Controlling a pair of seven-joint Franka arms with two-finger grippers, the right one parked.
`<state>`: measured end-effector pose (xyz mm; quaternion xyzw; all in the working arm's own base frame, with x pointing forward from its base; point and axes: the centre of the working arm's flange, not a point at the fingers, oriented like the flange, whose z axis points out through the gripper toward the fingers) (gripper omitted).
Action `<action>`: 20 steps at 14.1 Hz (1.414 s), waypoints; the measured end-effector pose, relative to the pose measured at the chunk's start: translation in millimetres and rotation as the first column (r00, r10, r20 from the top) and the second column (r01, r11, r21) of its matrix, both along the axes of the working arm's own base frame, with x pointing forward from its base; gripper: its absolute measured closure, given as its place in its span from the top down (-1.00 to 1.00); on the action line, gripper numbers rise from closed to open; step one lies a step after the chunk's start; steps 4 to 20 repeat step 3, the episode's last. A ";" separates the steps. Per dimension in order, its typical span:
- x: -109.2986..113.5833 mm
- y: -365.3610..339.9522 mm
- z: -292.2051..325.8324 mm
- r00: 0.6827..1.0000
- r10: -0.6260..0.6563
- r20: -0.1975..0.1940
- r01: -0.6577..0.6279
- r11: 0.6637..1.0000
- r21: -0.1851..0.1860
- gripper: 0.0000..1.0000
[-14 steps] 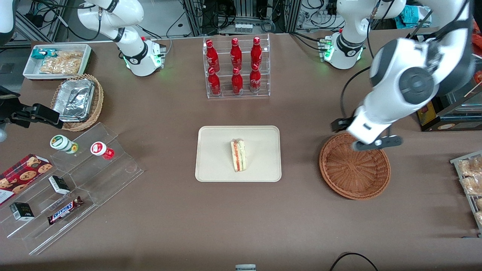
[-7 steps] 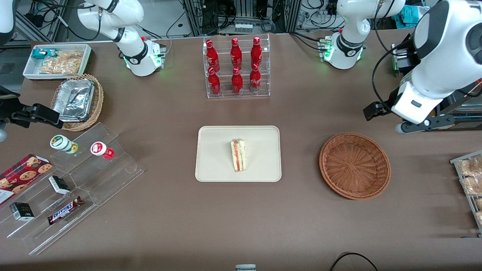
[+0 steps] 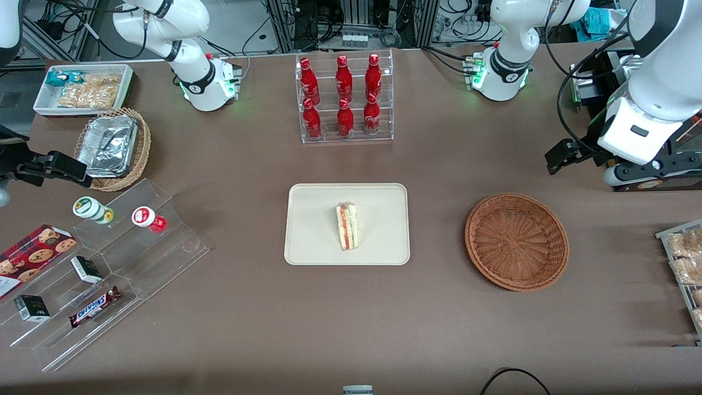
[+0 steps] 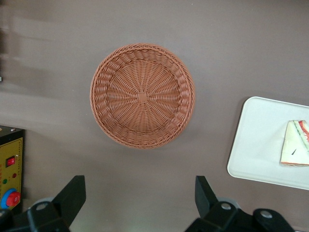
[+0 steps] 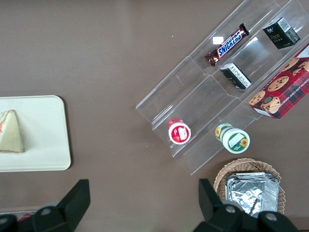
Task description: Place sandwich from basket to tray
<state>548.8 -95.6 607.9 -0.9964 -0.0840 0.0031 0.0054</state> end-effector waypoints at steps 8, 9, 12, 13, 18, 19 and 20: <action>0.2 0.0 1.5 1.000 0.000 0.003 0.000 1.000 -0.001 1.00; 0.2 0.0 1.5 1.000 0.000 0.003 0.000 1.000 -0.001 1.00; 0.2 0.0 1.5 1.000 0.000 0.003 0.000 1.000 -0.001 1.00; 0.2 0.0 1.5 1.000 0.000 0.003 0.000 1.000 -0.001 1.00; 0.2 0.0 1.5 1.000 0.000 0.003 0.000 1.000 -0.001 1.00; 0.2 0.0 1.5 1.000 0.000 0.003 0.000 1.000 -0.001 1.00; 0.2 0.0 1.5 1.000 0.000 0.003 0.000 1.000 -0.001 1.00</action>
